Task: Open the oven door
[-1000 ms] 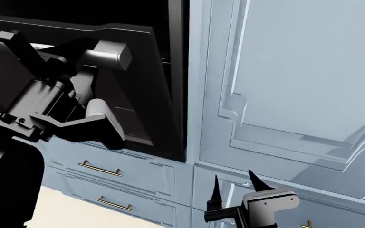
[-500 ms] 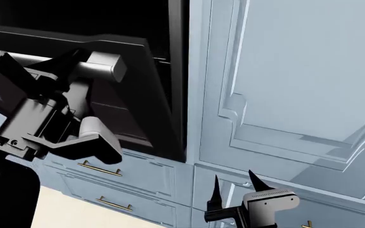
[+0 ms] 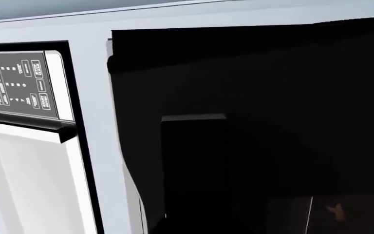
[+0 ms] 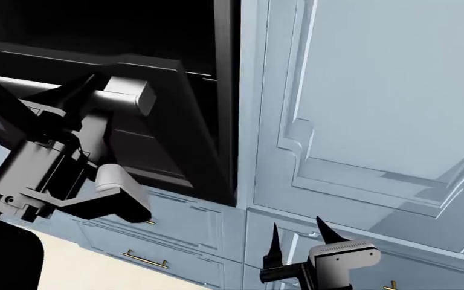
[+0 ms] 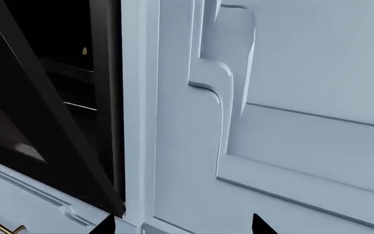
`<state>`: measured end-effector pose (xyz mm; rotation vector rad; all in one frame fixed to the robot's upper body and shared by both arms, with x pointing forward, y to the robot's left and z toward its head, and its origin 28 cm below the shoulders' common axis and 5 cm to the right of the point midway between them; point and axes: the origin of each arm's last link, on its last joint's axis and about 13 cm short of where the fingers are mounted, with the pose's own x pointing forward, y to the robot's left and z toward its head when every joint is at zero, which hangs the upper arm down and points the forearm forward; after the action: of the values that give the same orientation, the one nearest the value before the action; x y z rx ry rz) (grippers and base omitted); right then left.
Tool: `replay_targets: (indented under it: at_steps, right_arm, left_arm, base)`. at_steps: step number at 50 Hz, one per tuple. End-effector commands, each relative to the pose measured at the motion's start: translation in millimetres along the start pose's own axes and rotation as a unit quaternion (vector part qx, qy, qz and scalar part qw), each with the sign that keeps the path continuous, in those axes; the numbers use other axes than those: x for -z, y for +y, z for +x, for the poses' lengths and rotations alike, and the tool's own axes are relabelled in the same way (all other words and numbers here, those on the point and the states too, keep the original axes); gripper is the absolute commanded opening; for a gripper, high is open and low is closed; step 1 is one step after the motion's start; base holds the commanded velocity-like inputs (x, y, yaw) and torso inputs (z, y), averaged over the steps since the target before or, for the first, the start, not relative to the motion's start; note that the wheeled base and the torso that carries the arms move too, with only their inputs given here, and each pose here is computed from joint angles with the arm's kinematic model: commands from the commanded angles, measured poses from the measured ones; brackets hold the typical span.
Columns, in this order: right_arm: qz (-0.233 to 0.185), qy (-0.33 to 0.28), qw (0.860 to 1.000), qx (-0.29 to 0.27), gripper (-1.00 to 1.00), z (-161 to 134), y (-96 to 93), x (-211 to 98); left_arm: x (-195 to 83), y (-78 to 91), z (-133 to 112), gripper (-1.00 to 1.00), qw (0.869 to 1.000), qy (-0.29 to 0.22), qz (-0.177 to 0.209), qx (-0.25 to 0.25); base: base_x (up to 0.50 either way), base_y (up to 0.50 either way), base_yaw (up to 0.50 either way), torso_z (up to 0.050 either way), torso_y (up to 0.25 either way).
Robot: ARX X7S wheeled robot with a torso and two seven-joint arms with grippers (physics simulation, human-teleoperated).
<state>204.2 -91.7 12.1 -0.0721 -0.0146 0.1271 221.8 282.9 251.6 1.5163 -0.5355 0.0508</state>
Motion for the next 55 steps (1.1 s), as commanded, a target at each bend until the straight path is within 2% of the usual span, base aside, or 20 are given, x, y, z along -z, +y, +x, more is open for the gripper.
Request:
replay_targets:
  at_steps: [1,6,18,26,43,55]
  right_arm:
    - [-0.001,0.001,1.000,0.000,1.00,0,0.3,0]
    - [-0.001,0.001,1.000,0.000,1.00,0,0.1,1]
    - [-0.002,0.001,1.000,0.000,1.00,0,0.3,1]
    - [-0.003,0.002,1.000,0.001,1.00,0,0.6,0]
    - [-0.001,-0.002,1.000,-0.001,1.00,0,0.2,0]
    - [-0.003,-0.005,1.000,-0.004,1.00,-1,0.6,0]
  left_arm:
    - [-24,33.5,-16,-1.00,0.996,-0.069,0.016,-0.057]
    - [-25,37.9,-18,-1.00,0.996,-0.070,0.017,-0.057]
    - [-25,34.4,-26,-1.00,0.996,-0.067,0.010,-0.065]
    - [-25,26.7,-35,-1.00,0.996,-0.060,0.005,-0.067]
    - [-27,21.2,-48,-1.00,0.996,-0.057,0.001,-0.074]
    - [-26,9.3,-62,-1.00,0.996,-0.044,-0.003,-0.072]
  base:
    - [0.00,0.00,-0.01,0.000,0.000]
    - [0.00,0.00,0.00,0.002,0.004]
    - [0.00,0.00,0.00,0.001,0.003]
    - [0.00,0.00,0.00,0.001,0.003]
    - [0.00,0.00,0.00,0.001,0.003]
    - [0.00,0.00,0.00,0.001,0.003]
